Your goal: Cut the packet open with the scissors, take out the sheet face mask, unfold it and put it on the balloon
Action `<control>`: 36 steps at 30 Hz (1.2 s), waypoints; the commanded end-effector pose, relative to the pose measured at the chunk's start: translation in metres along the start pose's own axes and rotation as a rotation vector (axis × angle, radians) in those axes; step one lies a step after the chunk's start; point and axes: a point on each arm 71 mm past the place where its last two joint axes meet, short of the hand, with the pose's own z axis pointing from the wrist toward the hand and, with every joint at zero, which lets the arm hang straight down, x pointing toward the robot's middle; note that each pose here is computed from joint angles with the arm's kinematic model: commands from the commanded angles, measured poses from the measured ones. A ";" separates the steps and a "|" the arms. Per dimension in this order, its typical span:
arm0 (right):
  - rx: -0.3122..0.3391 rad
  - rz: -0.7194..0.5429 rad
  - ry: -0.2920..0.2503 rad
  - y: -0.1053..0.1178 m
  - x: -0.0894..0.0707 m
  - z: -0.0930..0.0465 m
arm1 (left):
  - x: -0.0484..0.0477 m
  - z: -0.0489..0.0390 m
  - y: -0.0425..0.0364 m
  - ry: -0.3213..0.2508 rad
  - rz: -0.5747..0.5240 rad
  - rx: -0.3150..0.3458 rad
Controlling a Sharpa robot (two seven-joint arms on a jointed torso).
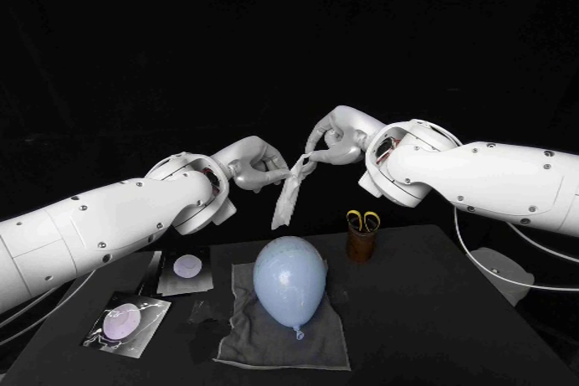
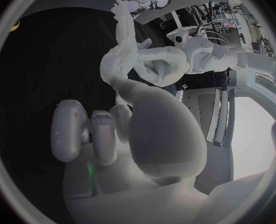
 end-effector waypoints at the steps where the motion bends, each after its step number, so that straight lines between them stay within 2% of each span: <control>1: -0.015 -0.012 -0.006 0.002 -0.001 0.001 | -0.0033 0.0005 -0.0043 -0.035 -0.009 0.040; 8: -0.016 -0.013 -0.003 0.003 0.000 0.001 | -0.0076 -0.0001 -0.0064 -0.096 -0.025 0.069; 19: -0.018 -0.023 0.004 0.002 0.001 0.001 | -0.0113 -0.0002 -0.0024 -0.125 -0.027 0.043; 29: -0.034 -0.074 -0.015 0.002 -0.003 0.003 | -0.0141 0.0026 0.0006 -0.072 0.051 -0.004; 36: -0.046 -0.110 -0.029 0.002 -0.006 0.006 | -0.0162 0.0044 -0.0034 -0.045 0.110 -0.006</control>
